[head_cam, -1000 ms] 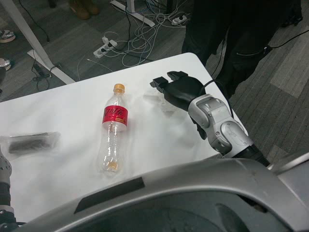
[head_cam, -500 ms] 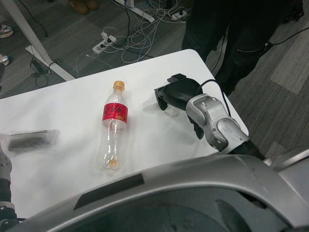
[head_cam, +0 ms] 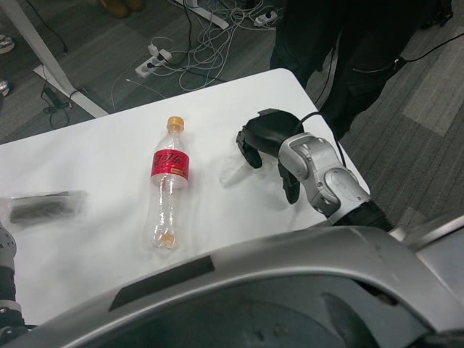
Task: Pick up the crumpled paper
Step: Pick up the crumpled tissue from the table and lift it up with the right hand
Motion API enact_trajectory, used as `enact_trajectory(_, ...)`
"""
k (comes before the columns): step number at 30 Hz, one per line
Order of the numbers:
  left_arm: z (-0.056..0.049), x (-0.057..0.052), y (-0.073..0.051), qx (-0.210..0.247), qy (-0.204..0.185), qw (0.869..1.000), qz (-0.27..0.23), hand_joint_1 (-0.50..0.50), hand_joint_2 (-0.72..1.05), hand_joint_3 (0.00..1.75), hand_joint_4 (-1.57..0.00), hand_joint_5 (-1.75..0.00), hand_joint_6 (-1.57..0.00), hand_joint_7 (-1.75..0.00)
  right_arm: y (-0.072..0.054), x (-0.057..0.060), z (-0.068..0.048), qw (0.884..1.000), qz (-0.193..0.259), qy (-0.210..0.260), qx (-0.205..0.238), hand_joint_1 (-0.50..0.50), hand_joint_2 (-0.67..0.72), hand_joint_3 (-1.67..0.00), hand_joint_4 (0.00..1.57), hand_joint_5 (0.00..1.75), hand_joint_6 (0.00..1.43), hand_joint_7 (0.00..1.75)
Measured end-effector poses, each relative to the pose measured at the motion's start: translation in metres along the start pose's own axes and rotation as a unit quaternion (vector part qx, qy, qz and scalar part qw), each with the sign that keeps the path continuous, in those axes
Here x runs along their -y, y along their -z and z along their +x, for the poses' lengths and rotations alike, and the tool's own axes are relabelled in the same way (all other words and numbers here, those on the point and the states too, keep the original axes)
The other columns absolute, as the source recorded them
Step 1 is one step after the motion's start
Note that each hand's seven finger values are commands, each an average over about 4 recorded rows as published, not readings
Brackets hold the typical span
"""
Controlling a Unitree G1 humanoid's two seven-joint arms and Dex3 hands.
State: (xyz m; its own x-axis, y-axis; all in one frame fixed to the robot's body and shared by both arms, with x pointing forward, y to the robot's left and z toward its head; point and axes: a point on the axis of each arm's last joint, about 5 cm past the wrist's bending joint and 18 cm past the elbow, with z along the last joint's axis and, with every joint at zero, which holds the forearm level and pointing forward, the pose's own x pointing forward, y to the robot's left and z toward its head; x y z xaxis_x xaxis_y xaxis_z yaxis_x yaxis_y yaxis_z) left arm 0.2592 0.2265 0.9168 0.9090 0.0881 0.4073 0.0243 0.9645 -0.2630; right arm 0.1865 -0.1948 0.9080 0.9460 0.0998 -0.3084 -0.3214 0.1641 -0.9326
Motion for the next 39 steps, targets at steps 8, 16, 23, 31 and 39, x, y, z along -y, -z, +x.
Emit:
enact_trajectory(8, 0.0, 0.001, 0.001, -0.001, 0.002, 1.0, -0.002, -0.41, 0.69, 0.0, -0.22, 0.0, 0.0, 0.0, 0.011, 0.001, 0.009, 0.999, 0.045, 0.004, 0.011, 0.21, 0.28, -0.24, 0.38, 0.87, 0.49, 1.68)
enact_trajectory(16, 0.0, 0.001, 0.001, -0.002, 0.002, 1.0, -0.003, -0.41, 0.69, 0.0, -0.22, 0.0, 0.0, 0.0, 0.018, 0.001, 0.012, 0.996, 0.088, 0.006, 0.024, 0.26, 0.22, -0.3, 0.46, 0.97, 0.01, 1.69)
enact_trajectory(23, -0.001, 0.003, 0.003, -0.007, 0.006, 1.0, -0.003, -0.41, 0.69, 0.0, -0.26, 0.0, 0.0, 0.0, 0.026, -0.003, 0.017, 0.989, 0.133, 0.002, 0.065, 0.44, 0.22, -0.5, 0.34, 0.95, 0.01, 1.68)
enact_trajectory(31, -0.001, 0.003, 0.004, -0.01, 0.007, 1.0, -0.003, -0.38, 0.69, 0.0, -0.26, 0.0, 0.0, 0.0, 0.03, -0.009, 0.018, 0.988, 0.125, -0.006, 0.092, 0.5, 0.11, -1.21, 0.04, 0.46, 0.02, 1.68)
enact_trajectory(39, -0.001, 0.003, 0.004, -0.011, 0.007, 1.0, -0.004, -0.35, 0.69, 0.0, -0.24, 0.0, 0.0, 0.0, 0.042, -0.024, 0.015, 0.98, 0.157, 0.021, 0.124, 0.5, 0.01, -1.21, 0.0, 0.07, 0.0, 1.54)
